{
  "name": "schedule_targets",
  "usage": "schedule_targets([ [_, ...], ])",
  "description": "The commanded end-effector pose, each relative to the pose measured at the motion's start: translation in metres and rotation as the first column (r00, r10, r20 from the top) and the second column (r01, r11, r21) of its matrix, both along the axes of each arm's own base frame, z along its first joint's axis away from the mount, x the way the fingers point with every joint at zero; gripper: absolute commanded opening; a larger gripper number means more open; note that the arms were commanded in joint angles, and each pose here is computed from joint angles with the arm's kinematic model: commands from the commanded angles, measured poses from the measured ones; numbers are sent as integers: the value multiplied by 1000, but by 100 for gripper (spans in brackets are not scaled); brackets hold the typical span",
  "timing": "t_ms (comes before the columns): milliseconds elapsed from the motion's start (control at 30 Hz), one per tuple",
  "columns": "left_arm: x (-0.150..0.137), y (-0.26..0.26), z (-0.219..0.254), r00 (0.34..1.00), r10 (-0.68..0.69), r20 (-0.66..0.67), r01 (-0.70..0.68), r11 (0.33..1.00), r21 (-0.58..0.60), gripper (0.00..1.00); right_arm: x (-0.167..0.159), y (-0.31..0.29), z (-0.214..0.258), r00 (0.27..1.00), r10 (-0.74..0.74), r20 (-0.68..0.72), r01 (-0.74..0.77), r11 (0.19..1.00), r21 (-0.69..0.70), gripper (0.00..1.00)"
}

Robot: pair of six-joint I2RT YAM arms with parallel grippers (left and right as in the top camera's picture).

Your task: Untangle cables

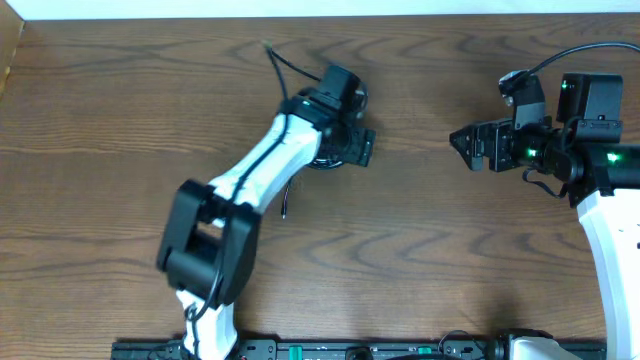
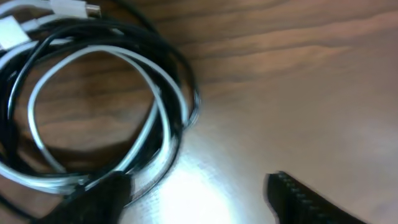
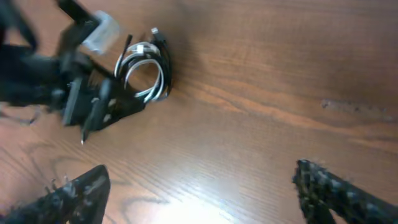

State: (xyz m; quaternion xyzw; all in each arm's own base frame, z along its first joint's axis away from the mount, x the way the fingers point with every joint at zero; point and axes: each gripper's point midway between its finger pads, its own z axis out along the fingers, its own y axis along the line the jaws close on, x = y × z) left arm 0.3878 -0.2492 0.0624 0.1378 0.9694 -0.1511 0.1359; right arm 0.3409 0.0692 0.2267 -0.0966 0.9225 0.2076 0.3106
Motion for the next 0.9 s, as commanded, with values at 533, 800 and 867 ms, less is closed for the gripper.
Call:
schedule_targets([
  [533, 33, 7, -37, 969, 220, 111, -233, 965, 123, 49, -5, -1, 4, 1000, -9, -15, 9, 1000, 1, 86],
  [800, 34, 11, -46, 968, 224, 112, -239, 959, 149, 42, -5, -2, 4, 1000, -11, -19, 11, 1000, -2, 85],
  [867, 33, 11, -49, 969, 224, 107, -239, 959, 153, 42, -5, -2, 4, 1000, -11, -19, 11, 1000, -2, 85],
])
